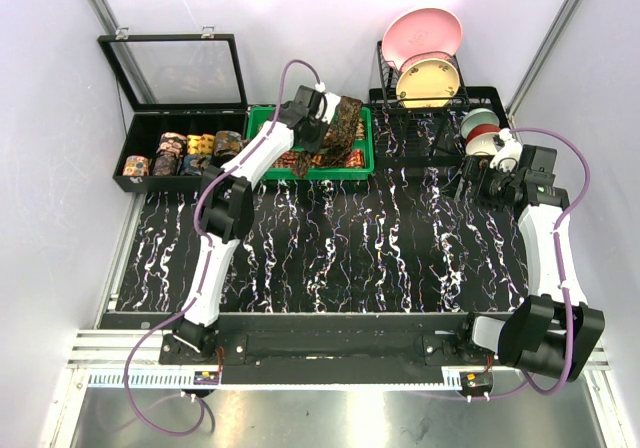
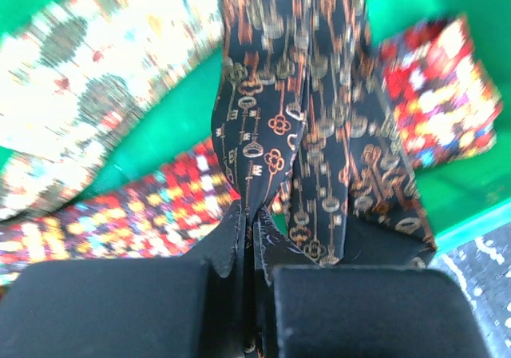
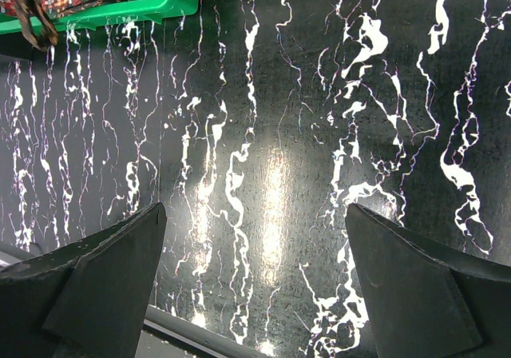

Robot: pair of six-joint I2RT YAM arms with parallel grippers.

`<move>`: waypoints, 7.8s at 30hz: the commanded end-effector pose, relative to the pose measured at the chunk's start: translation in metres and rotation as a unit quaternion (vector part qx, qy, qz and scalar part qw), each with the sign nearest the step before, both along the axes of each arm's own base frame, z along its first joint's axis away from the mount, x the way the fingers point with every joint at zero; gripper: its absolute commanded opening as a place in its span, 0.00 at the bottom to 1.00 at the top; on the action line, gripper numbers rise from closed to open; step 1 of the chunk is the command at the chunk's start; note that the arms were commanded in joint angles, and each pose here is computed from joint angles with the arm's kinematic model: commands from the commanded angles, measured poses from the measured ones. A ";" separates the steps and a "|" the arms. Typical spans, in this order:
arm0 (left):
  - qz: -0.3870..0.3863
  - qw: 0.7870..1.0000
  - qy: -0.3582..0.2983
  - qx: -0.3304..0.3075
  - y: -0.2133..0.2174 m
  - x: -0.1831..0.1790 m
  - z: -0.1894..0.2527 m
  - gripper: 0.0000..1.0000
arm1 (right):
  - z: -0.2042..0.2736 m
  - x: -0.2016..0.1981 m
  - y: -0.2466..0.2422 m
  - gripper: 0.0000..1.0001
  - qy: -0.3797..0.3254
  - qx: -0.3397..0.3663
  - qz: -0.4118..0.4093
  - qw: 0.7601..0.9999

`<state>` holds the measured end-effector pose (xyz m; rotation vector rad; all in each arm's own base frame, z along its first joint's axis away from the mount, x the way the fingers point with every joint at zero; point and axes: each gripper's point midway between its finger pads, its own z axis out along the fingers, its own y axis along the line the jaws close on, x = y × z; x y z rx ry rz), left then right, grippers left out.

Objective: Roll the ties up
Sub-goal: Pick up the tie from the bin, then place the tie at the center of the board, then flatten out the tie at the center of the board.

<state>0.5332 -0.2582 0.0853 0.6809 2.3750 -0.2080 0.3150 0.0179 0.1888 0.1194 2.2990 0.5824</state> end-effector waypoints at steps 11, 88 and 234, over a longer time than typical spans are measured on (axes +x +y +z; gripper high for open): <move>-0.025 0.965 -0.259 -0.045 0.026 -0.020 0.258 0.00 | 0.053 0.011 0.003 1.00 -0.099 -0.025 0.046 0.994; -0.299 0.942 0.048 0.141 0.173 -0.349 0.061 0.04 | -0.052 -0.212 0.041 0.00 0.175 -0.282 0.693 0.640; -0.454 0.878 -0.005 0.149 0.226 -0.268 -0.043 0.70 | -0.192 -0.054 -0.051 0.17 0.345 -0.081 0.248 0.902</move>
